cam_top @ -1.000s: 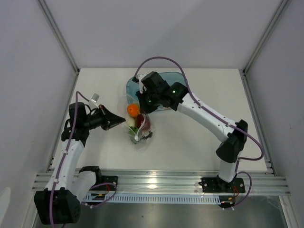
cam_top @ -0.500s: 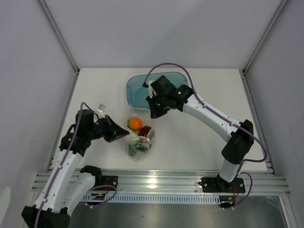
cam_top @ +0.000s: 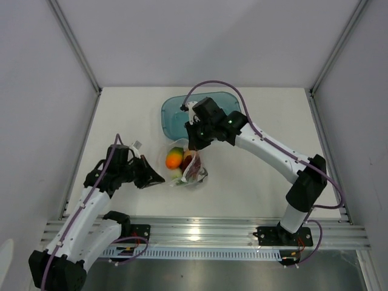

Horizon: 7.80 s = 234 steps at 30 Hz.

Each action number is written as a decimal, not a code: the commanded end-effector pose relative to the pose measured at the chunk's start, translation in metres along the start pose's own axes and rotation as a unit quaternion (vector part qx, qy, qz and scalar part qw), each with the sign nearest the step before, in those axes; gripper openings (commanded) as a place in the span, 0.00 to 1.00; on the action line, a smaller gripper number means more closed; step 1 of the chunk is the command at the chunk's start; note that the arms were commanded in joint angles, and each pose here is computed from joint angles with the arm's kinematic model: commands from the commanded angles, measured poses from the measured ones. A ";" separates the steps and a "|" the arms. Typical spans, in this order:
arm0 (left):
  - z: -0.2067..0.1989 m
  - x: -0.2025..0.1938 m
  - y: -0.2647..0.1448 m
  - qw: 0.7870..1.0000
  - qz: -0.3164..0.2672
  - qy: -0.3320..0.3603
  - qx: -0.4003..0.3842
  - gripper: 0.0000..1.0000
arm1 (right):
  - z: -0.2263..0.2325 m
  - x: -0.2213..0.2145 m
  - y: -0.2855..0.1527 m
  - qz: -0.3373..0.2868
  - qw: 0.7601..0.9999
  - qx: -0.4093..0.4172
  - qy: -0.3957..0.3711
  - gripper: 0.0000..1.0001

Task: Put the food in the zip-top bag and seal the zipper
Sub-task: Adjust the zipper food storage bag at the center of the board.

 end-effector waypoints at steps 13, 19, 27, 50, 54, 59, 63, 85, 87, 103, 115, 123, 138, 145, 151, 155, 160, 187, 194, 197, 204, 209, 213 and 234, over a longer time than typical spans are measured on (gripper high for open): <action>-0.060 0.012 -0.023 0.970 -0.047 0.199 -0.131 0.00 | 0.044 0.036 0.019 0.030 0.996 0.070 -0.034 0.00; -0.063 0.007 -0.027 0.962 -0.040 0.227 -0.147 0.00 | 0.053 0.052 0.022 0.014 0.996 0.080 -0.035 0.00; -0.074 0.011 -0.026 0.955 -0.034 0.246 -0.164 0.01 | 0.049 0.054 0.034 0.023 0.998 0.058 -0.009 0.30; -0.077 0.013 -0.022 0.956 -0.027 0.234 -0.173 0.00 | 0.033 -0.008 -0.027 0.127 0.987 -0.037 0.094 0.98; -0.076 0.013 -0.023 0.958 -0.025 0.232 -0.167 0.01 | 0.034 -0.029 -0.008 0.165 0.983 -0.038 0.076 0.83; -0.076 0.015 -0.024 0.959 -0.034 0.231 -0.161 0.01 | 0.030 -0.026 0.010 0.148 0.987 -0.039 0.056 0.52; -0.076 0.015 -0.024 0.958 -0.038 0.233 -0.165 0.01 | 0.026 -0.010 0.019 0.118 0.991 -0.033 0.046 0.15; -0.083 0.106 -0.047 0.958 -0.193 0.212 0.029 0.46 | 0.022 0.013 -0.007 0.076 0.994 -0.047 -0.066 0.00; -0.084 0.112 -0.042 0.960 -0.184 0.208 0.039 0.46 | 0.021 0.016 -0.009 0.069 0.993 -0.050 -0.076 0.00; -0.081 0.106 -0.054 0.956 -0.202 0.211 0.025 0.00 | -0.004 0.023 -0.018 0.050 0.986 -0.126 -0.101 0.00; -0.070 0.069 -0.041 0.975 -0.160 0.148 -0.044 0.01 | -0.004 0.016 -0.010 0.058 0.991 -0.098 -0.073 0.19; -0.074 0.074 -0.040 0.975 -0.164 0.144 -0.042 0.01 | 0.000 0.023 -0.050 0.011 0.993 -0.096 -0.068 0.99; -0.075 0.073 -0.039 0.975 -0.158 0.148 -0.046 0.01 | 0.020 -0.032 -0.072 0.010 0.997 -0.001 -0.077 0.73; -0.077 0.072 -0.039 0.975 -0.156 0.151 -0.054 0.01 | 0.003 -0.026 -0.054 0.009 0.994 -0.027 -0.103 0.64; -0.075 0.069 -0.038 0.976 -0.152 0.148 -0.055 0.01 | -0.004 -0.023 -0.042 0.014 0.993 -0.023 -0.114 0.55; -0.074 0.068 -0.039 0.976 -0.150 0.151 -0.055 0.01 | -0.003 -0.028 -0.034 0.031 0.993 -0.016 -0.114 0.47; -0.074 0.068 -0.038 0.975 -0.148 0.154 -0.053 0.01 | 0.000 -0.035 -0.030 0.045 0.993 0.001 -0.111 0.46; -0.190 0.063 -0.108 0.828 -0.211 0.455 -0.251 0.82 | 0.029 0.004 -0.091 -0.002 0.995 0.042 -0.095 0.00; -0.224 0.033 -0.111 0.715 -0.183 0.578 -0.349 0.99 | 0.051 -0.010 -0.094 0.041 0.985 0.134 -0.097 0.00; -0.226 0.019 -0.109 0.667 -0.173 0.619 -0.377 0.99 | 0.057 -0.007 -0.103 0.037 0.984 0.147 -0.094 0.00; -0.216 -0.008 -0.093 0.613 -0.133 0.661 -0.412 1.00 | 0.064 -0.017 -0.120 0.054 0.980 0.171 -0.087 0.00; -0.216 -0.016 -0.081 0.577 -0.150 0.685 -0.419 1.00 | 0.065 -0.024 -0.124 0.066 0.979 0.176 -0.075 0.00; -0.221 -0.022 -0.074 0.549 -0.143 0.704 -0.427 1.00 | 0.064 -0.027 -0.123 0.068 0.980 0.175 -0.069 0.00; -0.179 -0.029 0.000 0.623 0.013 0.664 -0.413 0.75 | 0.058 -0.032 -0.120 0.066 0.977 0.191 -0.061 0.00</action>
Point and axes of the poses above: each gripper's point midway between its finger pads, its own y axis out along the fingers, its own z axis along the line the jaws close on, x = y × z, the point moved 2 cm from there along -y, back along the fingers, and after that the axes turned 6 degrees about -y, right-handed, at the moved point
